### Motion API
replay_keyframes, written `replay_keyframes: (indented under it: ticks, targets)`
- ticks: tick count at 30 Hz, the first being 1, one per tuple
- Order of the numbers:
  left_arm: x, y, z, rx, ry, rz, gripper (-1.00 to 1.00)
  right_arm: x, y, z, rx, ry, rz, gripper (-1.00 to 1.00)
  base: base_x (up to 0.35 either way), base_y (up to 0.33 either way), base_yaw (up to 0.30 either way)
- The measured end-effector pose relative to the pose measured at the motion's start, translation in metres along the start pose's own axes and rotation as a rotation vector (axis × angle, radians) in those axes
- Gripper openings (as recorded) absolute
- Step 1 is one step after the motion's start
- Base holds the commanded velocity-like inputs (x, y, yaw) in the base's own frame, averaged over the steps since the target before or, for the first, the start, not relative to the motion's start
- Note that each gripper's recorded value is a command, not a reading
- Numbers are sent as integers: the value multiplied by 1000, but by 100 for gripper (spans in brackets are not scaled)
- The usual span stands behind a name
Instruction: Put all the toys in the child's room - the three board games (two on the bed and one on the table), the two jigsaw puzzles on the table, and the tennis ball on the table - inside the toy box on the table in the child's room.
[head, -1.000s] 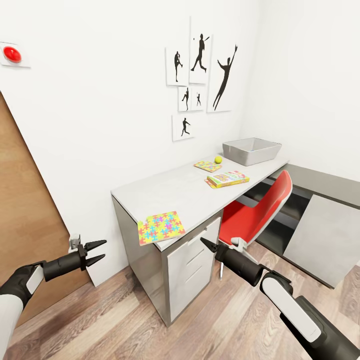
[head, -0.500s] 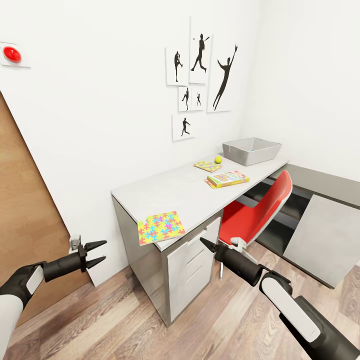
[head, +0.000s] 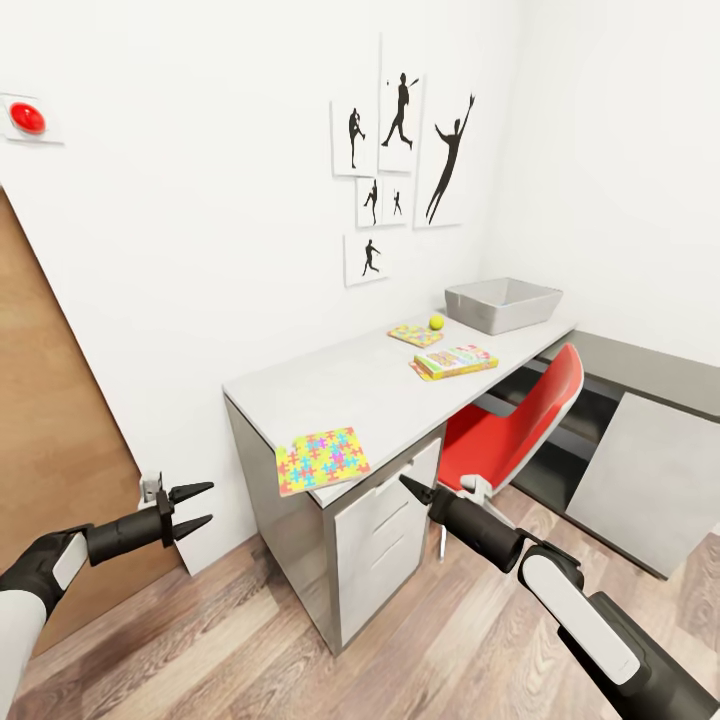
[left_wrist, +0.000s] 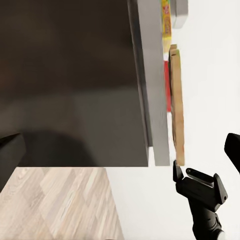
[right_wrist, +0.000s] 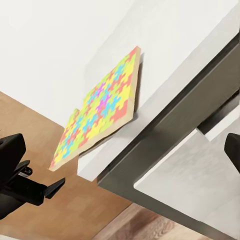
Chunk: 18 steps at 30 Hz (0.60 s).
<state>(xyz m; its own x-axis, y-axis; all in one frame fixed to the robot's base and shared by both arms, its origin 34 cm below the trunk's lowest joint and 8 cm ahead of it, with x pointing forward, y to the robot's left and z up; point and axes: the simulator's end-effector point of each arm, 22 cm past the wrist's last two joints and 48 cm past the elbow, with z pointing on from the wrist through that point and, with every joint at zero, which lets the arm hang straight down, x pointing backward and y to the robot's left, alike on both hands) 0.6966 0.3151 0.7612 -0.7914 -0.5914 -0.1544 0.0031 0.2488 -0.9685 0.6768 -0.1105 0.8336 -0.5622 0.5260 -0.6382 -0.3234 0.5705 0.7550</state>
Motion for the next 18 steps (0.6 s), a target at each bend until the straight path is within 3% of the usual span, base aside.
replay_keyframes:
  ticks: [18]
  targets:
    - [-7, -32, -4, -1, 2, -1, 100, -23, 24, -2, 0, 0, 1, 100, 0, 0, 0]
